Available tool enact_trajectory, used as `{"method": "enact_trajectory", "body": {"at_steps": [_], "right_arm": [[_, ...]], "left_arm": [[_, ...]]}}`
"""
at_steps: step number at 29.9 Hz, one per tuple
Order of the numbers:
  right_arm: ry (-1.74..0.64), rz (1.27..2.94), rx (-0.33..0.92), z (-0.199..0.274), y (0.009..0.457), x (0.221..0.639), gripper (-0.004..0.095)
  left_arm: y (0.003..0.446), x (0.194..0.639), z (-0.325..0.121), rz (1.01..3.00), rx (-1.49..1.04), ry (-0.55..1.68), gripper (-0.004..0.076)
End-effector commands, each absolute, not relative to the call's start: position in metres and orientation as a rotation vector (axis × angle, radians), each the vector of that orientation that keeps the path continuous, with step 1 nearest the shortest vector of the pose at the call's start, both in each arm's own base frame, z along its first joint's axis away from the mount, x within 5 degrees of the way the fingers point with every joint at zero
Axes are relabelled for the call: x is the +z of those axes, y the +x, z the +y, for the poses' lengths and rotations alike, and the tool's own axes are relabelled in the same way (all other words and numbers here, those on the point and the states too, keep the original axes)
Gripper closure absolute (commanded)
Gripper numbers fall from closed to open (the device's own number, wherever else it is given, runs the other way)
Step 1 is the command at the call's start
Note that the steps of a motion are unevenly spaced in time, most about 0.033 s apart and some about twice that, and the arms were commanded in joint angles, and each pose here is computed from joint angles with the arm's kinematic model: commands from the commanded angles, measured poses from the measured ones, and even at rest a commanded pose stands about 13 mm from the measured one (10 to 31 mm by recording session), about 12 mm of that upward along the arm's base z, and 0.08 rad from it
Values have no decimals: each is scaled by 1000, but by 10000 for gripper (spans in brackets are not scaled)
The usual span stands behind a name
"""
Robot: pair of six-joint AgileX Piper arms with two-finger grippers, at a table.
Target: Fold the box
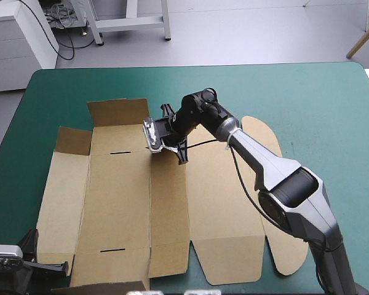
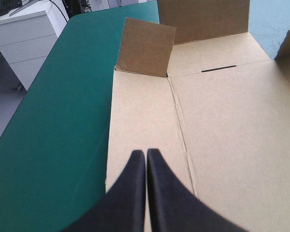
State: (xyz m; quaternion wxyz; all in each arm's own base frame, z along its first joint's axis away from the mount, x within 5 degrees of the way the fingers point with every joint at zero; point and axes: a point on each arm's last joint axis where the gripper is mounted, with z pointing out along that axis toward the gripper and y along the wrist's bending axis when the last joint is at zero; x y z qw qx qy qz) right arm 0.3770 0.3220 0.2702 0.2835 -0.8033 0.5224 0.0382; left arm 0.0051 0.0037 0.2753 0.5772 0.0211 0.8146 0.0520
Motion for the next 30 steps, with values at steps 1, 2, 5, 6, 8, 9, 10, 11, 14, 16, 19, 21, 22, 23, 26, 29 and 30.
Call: {"method": "enact_trajectory", "body": {"at_steps": [1, 2, 5, 6, 8, 9, 10, 11, 14, 16, 19, 21, 22, 23, 26, 29, 30], "right_arm": [[-2091, 1312, 84, 325, 364, 309, 924], [-2091, 1314, 77, 326, 363, 309, 918], [-2078, 1342, 41, 330, 360, 308, 882], [-2071, 1359, 31, 331, 360, 308, 864], [-2042, 1398, 7, 332, 361, 308, 817], [-2025, 1415, 6, 331, 361, 308, 791], [-2009, 1439, 6, 331, 362, 308, 760], [-2007, 1447, -4, 330, 362, 308, 729], [-2004, 1454, -27, 329, 363, 310, 631], [-2004, 1452, -36, 328, 363, 311, 560], [-1998, 1441, -66, 326, 363, 316, 475], [-1984, 1439, -94, 324, 364, 319, 435], [-1965, 1436, -114, 324, 365, 322, 423], [-1945, 1434, -137, 323, 366, 325, 416], [-1872, 1423, -214, 320, 370, 335, 417], [-1822, 1398, -316, 314, 373, 347, 417], [-1809, 1398, -345, 312, 374, 350, 417]], "left_arm": [[3, 288, 3, 1801, 114, 41, 734], [3, 288, 3, 1801, 114, 41, 734], [3, 288, 3, 1801, 114, 41, 734], [3, 288, 3, 1801, 114, 41, 734], [3, 288, 3, 1801, 114, 41, 734], [3, 288, 3, 1801, 114, 41, 734], [3, 288, 3, 1801, 114, 41, 734], [3, 288, 3, 1801, 114, 41, 734], [3, 288, 3, 1801, 114, 41, 734], [3, 288, 3, 1801, 114, 41, 734], [3, 288, 3, 1801, 114, 41, 734], [3, 288, 3, 1801, 114, 41, 734], [3, 288, 3, 1801, 114, 41, 734], [3, 288, 3, 1801, 114, 41, 734], [3, 288, 3, 1801, 114, 41, 734], [3, 288, 3, 1801, 114, 41, 734], [3, 288, 3, 1801, 114, 41, 734]]}}
